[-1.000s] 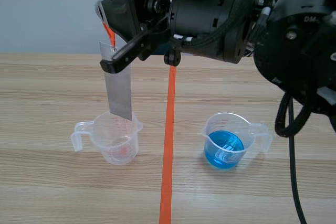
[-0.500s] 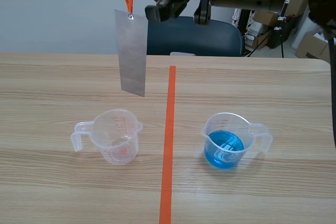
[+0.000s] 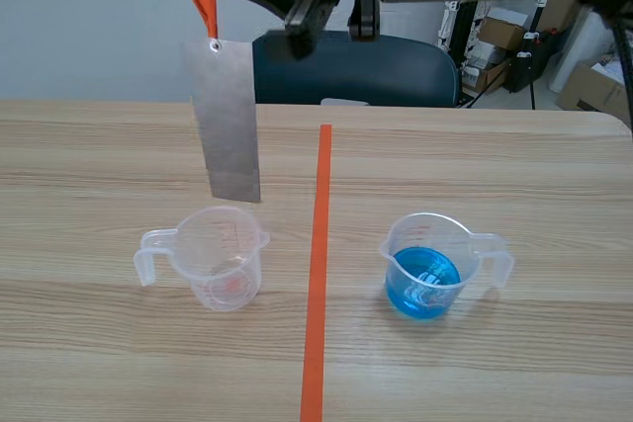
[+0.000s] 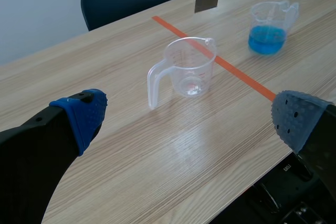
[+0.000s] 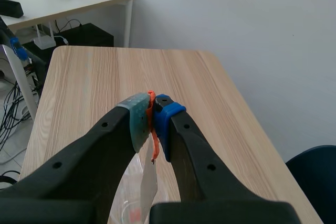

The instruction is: Do the redox reaction experiment. lift the metal plate out of the left beaker

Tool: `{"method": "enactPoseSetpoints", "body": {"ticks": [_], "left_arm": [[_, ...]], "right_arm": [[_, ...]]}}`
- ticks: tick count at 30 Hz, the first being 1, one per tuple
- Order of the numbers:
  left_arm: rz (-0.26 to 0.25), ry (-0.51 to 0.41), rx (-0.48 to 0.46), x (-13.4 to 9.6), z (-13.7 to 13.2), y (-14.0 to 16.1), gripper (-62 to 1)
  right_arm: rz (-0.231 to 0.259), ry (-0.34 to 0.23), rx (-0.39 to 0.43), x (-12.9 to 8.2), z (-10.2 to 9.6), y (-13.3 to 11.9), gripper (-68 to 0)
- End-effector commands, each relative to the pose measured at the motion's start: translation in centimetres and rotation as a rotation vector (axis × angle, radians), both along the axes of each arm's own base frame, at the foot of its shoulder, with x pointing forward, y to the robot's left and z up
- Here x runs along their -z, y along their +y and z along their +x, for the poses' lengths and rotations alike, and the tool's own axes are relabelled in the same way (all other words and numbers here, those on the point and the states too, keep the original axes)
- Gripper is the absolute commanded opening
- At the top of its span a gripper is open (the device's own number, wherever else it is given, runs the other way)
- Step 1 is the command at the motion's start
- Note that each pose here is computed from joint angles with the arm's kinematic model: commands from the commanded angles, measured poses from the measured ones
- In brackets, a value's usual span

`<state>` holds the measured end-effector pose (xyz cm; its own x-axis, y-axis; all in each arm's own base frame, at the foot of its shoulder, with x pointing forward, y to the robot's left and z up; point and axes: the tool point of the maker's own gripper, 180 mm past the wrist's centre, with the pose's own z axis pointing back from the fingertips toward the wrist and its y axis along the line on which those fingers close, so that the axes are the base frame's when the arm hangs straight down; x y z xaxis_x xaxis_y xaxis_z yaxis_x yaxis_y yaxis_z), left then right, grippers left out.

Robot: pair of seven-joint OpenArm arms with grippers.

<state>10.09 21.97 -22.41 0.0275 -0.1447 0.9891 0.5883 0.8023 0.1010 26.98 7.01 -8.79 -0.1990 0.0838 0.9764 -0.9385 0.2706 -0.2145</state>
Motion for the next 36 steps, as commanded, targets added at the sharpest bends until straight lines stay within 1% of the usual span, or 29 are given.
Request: {"method": "enactPoseSetpoints", "body": {"ticks": [1,5,11,16,18,21,29,36], "left_arm": [[-0.018,-0.022,0.000,-0.6,0.2,-0.1,1.4],[-0.018,-0.022,0.000,-0.6,0.2,-0.1,1.4],[-0.018,-0.022,0.000,-0.6,0.2,-0.1,1.4],[-0.018,-0.022,0.000,-0.6,0.2,-0.1,1.4],[-0.018,-0.022,0.000,-0.6,0.2,-0.1,1.4],[-0.018,-0.022,0.000,-0.6,0.2,-0.1,1.4],[-0.018,-0.022,0.000,-0.6,0.2,-0.1,1.4],[-0.018,-0.022,0.000,-0.6,0.2,-0.1,1.4]], "right_arm": [[0.036,-0.050,0.000,-2.2,0.1,-0.3,-67.8],[0.029,-0.073,0.004,-2.7,0.4,-0.5,-67.8],[0.028,-0.075,0.004,-2.8,0.4,-0.5,-67.8],[-0.001,-0.072,0.013,-2.3,0.6,-0.5,-67.8],[-0.006,-0.085,0.015,-2.3,0.6,-0.5,-67.8],[-0.025,-0.125,0.018,-2.2,0.7,-0.2,-67.8],[0.010,-0.126,-0.008,-2.8,0.3,0.8,-67.8],[0.021,-0.127,-0.031,-3.0,-0.2,1.3,-67.8]]}}
